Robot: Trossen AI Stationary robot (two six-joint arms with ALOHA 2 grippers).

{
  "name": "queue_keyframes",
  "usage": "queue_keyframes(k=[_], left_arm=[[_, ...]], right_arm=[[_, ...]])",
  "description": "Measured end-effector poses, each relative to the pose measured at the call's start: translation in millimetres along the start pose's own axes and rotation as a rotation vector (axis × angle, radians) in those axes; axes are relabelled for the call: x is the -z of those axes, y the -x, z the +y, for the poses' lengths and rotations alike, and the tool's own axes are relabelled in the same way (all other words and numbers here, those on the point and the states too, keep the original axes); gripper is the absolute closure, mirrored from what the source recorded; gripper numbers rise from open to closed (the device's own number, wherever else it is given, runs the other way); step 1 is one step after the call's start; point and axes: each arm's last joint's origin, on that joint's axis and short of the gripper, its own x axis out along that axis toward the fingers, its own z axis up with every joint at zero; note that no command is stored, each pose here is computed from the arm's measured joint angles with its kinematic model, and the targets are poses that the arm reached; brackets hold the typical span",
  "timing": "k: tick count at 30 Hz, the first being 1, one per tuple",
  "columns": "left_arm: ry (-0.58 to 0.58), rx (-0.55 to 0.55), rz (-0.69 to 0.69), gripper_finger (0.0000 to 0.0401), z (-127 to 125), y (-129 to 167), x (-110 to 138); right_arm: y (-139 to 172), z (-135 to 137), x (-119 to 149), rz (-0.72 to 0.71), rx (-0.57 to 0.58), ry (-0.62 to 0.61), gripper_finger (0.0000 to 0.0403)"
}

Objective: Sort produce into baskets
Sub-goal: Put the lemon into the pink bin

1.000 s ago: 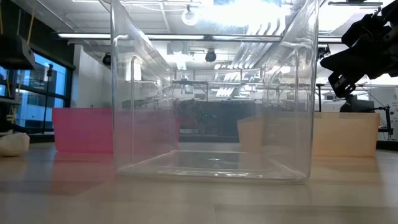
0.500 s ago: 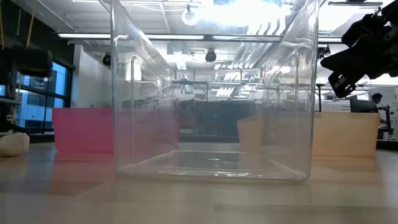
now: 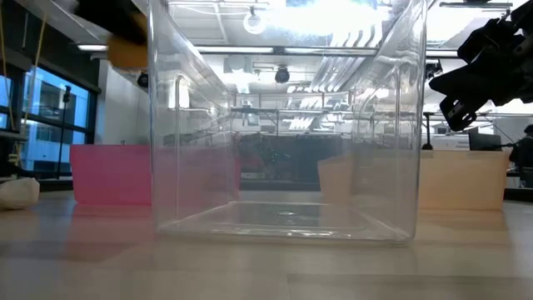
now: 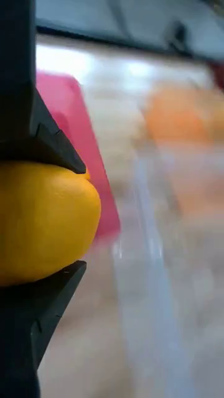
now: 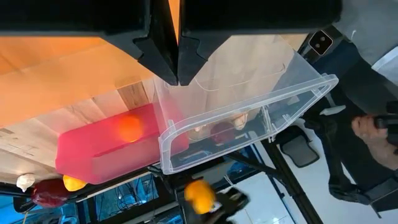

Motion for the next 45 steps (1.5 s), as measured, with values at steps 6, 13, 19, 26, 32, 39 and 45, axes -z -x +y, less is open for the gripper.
queue_keyframes(k=[6,13,19,26,32,39,45], left_arm=[[0.243,-0.031,0.097,0.0183,43.9,-32.1,9.3],[0.312,0.058,0.168,0.0145,54.4,-33.5,20.4],[0.364,0.088,0.114,0.0113,60.6,-23.8,19.3],[0.463,0.063,-0.064,0.0106,66.7,15.7,16.8],[0.592,0.064,-0.352,0.0106,69.7,59.0,10.2],[0.656,0.043,-0.529,0.0106,74.6,77.8,3.6],[0.726,-0.113,-0.576,0.0106,82.1,68.8,-5.7]], right_arm=[[0.0,0.0,0.0,0.000,0.000,0.000,0.0402],[0.0,0.0,0.0,0.000,0.001,0.000,0.0402],[0.0,-0.1,0.0,-0.001,0.004,0.000,0.0402],[0.0,-0.1,0.1,-0.001,0.003,0.000,0.0402],[0.0,-0.1,0.0,-0.001,0.003,0.000,0.0402],[0.0,-0.1,0.0,-0.001,0.003,0.000,0.0402],[0.0,-0.1,0.0,-0.001,0.002,0.000,0.0402]])
